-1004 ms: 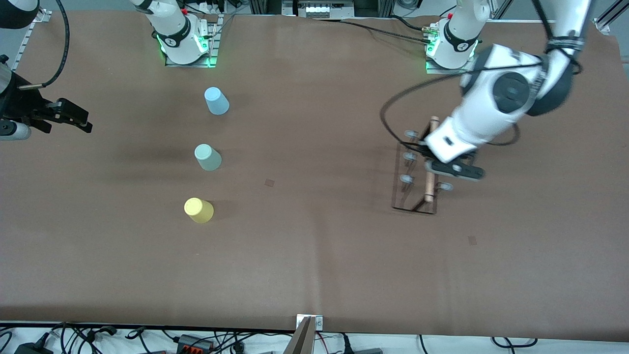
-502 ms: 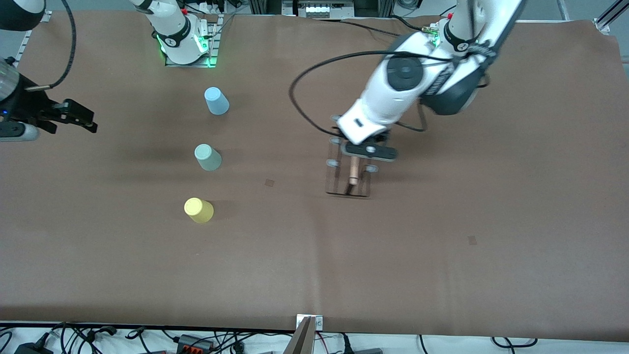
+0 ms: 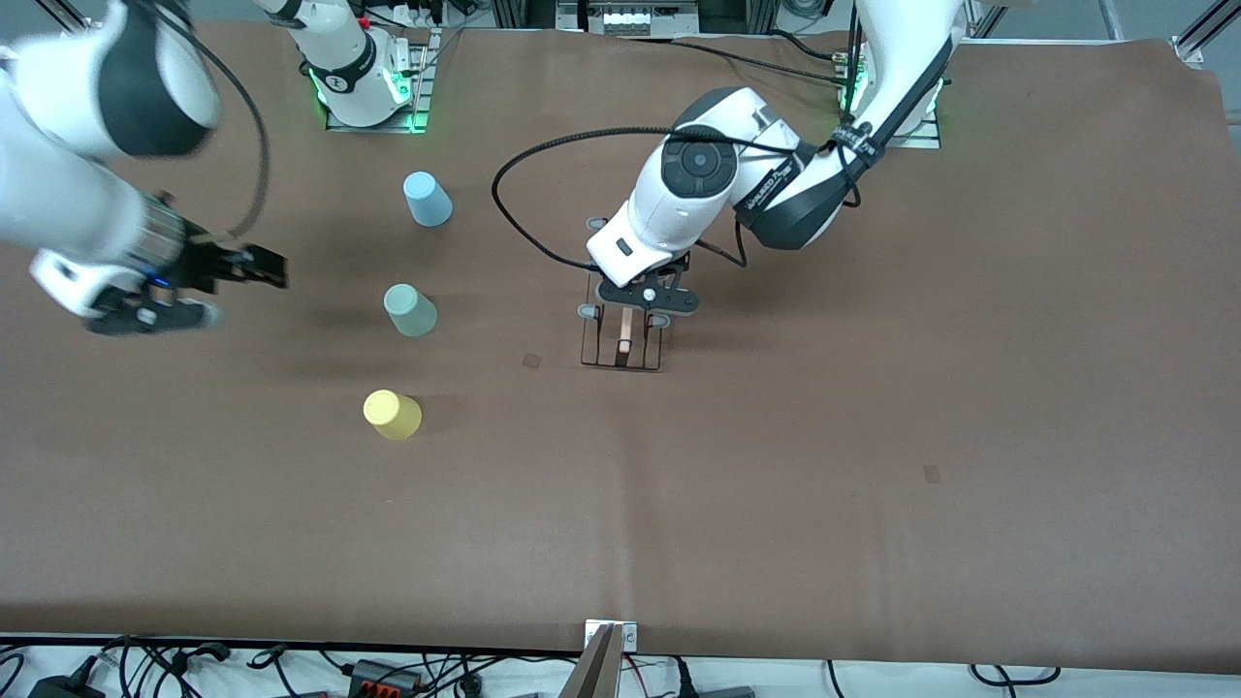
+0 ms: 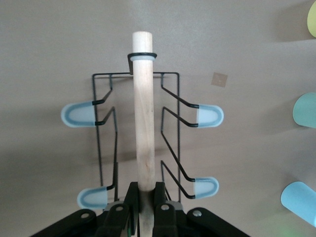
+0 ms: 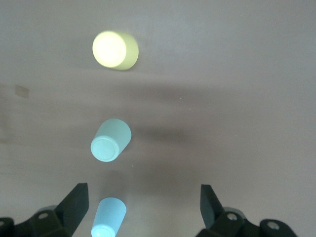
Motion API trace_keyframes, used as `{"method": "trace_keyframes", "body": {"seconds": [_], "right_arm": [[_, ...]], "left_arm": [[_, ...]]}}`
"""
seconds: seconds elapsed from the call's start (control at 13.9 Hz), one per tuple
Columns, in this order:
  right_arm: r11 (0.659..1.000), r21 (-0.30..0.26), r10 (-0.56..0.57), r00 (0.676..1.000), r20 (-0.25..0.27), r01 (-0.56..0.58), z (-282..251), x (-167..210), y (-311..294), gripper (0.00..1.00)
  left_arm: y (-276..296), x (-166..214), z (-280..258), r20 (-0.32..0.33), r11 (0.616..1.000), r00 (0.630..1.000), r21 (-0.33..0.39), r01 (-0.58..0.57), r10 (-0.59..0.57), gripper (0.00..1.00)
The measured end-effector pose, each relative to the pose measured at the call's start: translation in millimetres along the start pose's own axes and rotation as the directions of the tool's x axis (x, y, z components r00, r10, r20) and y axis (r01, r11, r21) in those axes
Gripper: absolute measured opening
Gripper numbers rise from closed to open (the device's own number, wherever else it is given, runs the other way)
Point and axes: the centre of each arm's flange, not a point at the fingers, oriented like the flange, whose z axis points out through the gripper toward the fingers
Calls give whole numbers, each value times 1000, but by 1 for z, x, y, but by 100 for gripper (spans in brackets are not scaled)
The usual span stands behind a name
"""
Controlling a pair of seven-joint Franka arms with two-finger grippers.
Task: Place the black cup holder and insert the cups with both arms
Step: 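Lower the rack with the left gripper while the right gripper reaches the teal cup, then grasp the teal cup with the right gripper while the left gripper withdraws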
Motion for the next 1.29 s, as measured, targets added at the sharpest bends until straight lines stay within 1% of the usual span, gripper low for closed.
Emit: {"method": "trace_keyframes", "body": {"seconds": [0.07, 0.22, 0.43, 0.5, 0.57, 0.65, 0.72, 0.79, 0.86, 0.93, 1.0, 1.08, 1.15, 1.22, 1.29], "right_arm": [[1000, -5, 4, 1000, 24, -4, 21, 8, -12, 100], [1000, -19, 23, 998, 57, -22, 58, 20, -41, 100], [998, -39, 42, 996, 84, -39, 102, 27, -74, 100], [998, -44, 51, 994, 92, -47, 114, 27, -79, 100], [997, -48, 60, 993, 97, -56, 126, 26, -83, 100], [996, -52, 72, 993, 99, -67, 138, 24, -86, 100], [996, -55, 80, 992, 101, -75, 150, 21, -87, 100], [995, -58, 93, 990, 103, -87, 161, 17, -87, 100], [993, -60, 108, 989, 104, -102, 172, 13, -87, 100], [991, -60, 122, 987, 105, -117, 180, 10, -86, 100], [990, -58, 136, 985, 106, -131, 186, 7, -86, 100], [988, -51, 148, 983, 111, -143, 190, 5, -86, 100], [987, -38, 160, 980, 120, -157, 193, 4, -87, 100], [985, -23, 171, 977, 127, -170, 195, 3, -87, 100], [984, -15, 177, 975, 131, -177, 197, 3, -88, 100]], "left_arm": [[0, 3, 7, -2, 1000, 1000, -10, 3, -3, 16], [2, 7, 20, -5, 1000, 1000, -26, 7, -7, 16], [5, 7, 25, -4, 999, 1000, -31, 7, -7, 16], [7, 7, 24, -6, 999, 1000, -33, 5, -5, 22], [8, 7, 23, -20, 1000, 1000, -22, -6, 6, 22], [6, 10, 21, -51, 999, 998, 9, -31, 31, 27], [4, 14, 15, -86, 998, 995, 37, -46, 49, 34], [-1, 21, 3, -112, 998, 993, 52, -37, 42, 44], [-16, 31, -14, -120, 998, 993, 60, -8, 15, 53], [-38, 44, -36, -128, 998, 991, 61, 34, -26, 63], [-68, 59, -63, -142, 995, 987, 53, 84, -76, 72], [-102, 71, -89, -147, 989, 981, 51, 137, -128, 81], [-137, 79, -110, -136, 980, 975, 60, 188, -178, 92], [-170, 85, -125, -119, 970, 968, 75, 230, -221, 99], [-200, 89, -137, -102, 962, 964, 91, 256, -247, 100]]}}
